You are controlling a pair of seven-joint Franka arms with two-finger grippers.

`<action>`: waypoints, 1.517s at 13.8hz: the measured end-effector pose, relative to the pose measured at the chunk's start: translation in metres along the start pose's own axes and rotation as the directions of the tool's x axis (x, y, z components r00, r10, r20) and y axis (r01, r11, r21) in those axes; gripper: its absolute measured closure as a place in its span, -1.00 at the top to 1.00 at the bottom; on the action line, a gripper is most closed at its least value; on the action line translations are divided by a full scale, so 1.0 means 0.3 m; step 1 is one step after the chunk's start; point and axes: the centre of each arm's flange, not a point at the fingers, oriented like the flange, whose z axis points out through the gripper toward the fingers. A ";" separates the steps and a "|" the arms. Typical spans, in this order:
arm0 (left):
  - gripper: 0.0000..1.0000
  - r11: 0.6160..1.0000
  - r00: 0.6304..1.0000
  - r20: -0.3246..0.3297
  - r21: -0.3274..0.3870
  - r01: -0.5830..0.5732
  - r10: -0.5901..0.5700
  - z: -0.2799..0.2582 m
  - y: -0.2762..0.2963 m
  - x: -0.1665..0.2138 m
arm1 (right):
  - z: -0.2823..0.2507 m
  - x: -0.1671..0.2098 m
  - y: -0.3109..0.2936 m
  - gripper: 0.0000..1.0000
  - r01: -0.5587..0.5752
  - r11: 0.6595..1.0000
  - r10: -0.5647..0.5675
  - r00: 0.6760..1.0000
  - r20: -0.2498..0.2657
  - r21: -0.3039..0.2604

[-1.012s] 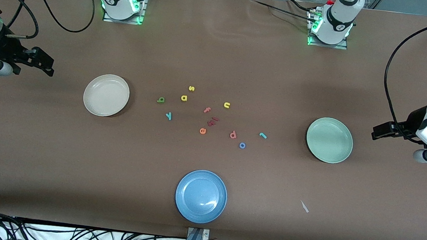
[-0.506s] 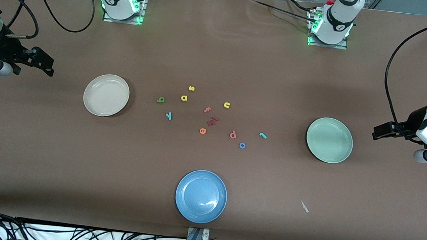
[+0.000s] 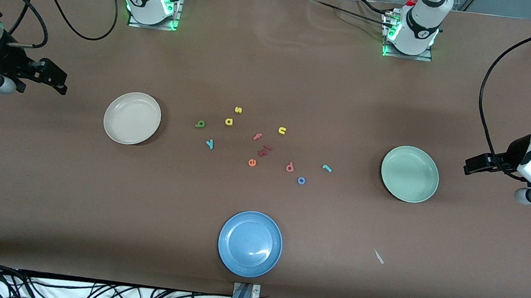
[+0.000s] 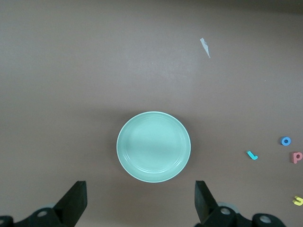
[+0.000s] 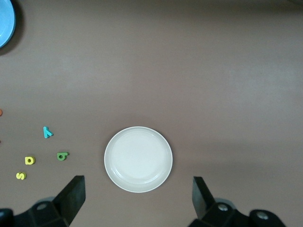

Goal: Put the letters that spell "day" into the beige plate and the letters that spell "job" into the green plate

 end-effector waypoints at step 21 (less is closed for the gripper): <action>0.90 0.912 0.889 0.221 0.001 0.410 -0.400 0.450 0.299 0.046 | 0.484 0.047 -0.551 1.00 0.046 0.999 -0.040 0.977 0.208 -0.027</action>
